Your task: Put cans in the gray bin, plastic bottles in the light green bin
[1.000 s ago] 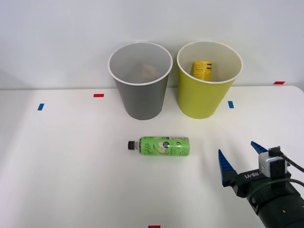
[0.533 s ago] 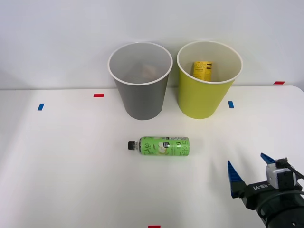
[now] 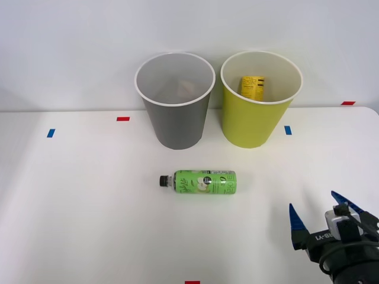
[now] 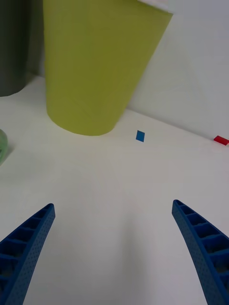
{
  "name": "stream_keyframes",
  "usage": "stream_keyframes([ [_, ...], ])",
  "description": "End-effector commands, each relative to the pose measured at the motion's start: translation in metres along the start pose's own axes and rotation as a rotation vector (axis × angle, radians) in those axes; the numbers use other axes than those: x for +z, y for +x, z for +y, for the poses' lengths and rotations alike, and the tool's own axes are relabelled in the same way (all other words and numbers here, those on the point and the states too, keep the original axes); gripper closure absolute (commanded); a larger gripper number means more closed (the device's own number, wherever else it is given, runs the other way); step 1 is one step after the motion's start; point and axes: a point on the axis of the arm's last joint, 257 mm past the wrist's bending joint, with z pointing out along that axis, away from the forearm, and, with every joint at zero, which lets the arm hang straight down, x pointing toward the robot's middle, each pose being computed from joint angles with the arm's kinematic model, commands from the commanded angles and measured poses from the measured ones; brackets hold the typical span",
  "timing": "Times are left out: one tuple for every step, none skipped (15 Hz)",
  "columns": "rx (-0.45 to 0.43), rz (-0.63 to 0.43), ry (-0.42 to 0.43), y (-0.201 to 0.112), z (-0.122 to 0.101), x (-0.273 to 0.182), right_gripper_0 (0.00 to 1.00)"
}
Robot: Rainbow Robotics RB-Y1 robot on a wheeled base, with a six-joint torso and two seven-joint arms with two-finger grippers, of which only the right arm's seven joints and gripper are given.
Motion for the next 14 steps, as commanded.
stream_keyframes([
  [0.039,-0.158,-0.066,-0.004,0.024,0.002,0.17],
  [0.048,-0.191,-0.088,-0.005,0.029,-0.002,0.17],
  [0.039,-0.241,-0.119,-0.007,0.037,-0.01,0.17],
  [0.027,-0.256,-0.14,-0.005,0.041,-0.015,0.17],
  [0.018,-0.262,-0.15,-0.002,0.042,-0.018,0.17],
  [0.013,-0.269,-0.154,0.002,0.046,-0.022,0.17],
  [0.013,-0.279,-0.158,0.006,0.049,-0.024,0.17],
  [0.018,-0.286,-0.16,0.01,0.052,-0.027,0.17],
  [0.021,-0.287,-0.162,0.013,0.055,-0.029,0.17],
  [0.019,-0.296,-0.162,0.018,0.057,-0.033,0.17],
  [0.018,-0.307,-0.159,0.022,0.058,-0.037,0.17],
  [0.015,-0.319,-0.162,0.026,0.061,-0.042,0.17],
  [0.017,-0.323,-0.173,0.03,0.067,-0.047,0.17],
  [0.024,-0.333,-0.18,0.032,0.073,-0.053,0.17],
])
